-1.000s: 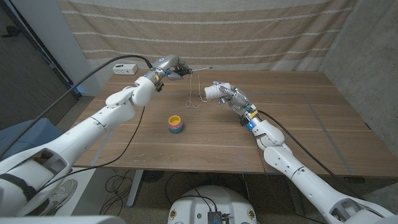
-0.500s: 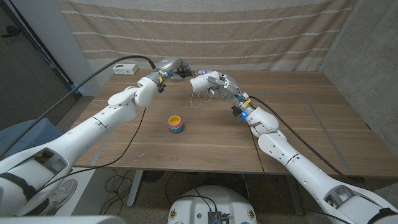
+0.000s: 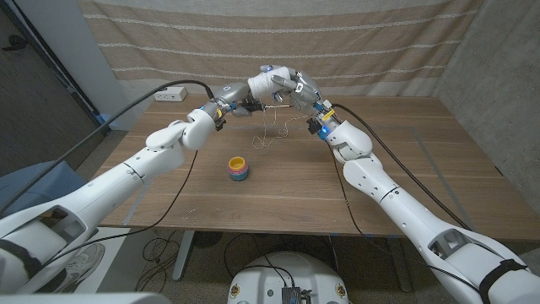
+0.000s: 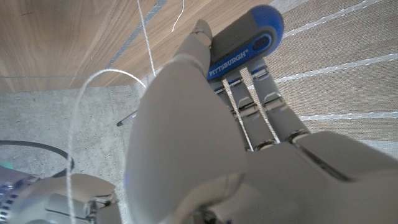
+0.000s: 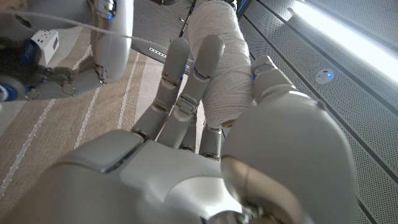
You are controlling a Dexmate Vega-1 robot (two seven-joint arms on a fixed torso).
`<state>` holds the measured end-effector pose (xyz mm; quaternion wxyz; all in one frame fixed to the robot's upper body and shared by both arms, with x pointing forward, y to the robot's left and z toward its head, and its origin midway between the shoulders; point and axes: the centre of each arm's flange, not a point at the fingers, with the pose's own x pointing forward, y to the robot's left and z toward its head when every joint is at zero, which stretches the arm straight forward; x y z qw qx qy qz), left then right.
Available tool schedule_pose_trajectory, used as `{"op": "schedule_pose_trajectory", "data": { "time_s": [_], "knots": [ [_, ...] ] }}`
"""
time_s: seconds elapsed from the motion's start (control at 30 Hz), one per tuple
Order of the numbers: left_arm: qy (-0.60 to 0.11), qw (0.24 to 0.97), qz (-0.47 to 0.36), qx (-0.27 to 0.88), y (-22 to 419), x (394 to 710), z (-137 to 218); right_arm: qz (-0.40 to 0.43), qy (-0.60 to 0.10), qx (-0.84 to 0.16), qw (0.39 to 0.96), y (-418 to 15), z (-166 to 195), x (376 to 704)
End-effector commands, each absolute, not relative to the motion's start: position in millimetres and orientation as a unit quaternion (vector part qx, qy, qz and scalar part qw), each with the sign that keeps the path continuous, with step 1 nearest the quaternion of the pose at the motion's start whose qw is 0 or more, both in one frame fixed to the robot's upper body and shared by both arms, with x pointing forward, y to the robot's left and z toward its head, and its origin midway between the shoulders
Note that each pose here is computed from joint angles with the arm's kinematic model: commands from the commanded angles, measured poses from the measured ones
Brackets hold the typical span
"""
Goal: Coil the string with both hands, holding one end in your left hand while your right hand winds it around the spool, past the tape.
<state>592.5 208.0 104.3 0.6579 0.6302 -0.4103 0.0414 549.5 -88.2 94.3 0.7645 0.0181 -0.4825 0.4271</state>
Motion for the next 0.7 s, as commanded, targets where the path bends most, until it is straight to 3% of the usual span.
{"op": "schedule_pose_trajectory", "data": {
  "time_s": [0.03, 0.7],
  "knots": [
    [-0.41, 0.659, 0.038, 0.629, 212.2, 586.0, 97.6, 0.36, -0.49, 0.03, 0.794, -99.5, 132.3, 571.1],
    [-0.421, 0.702, -0.005, 0.574, 224.7, 581.2, 99.8, 0.177, -0.441, 0.06, 0.878, -141.2, 124.9, 638.3]
  ]
}}
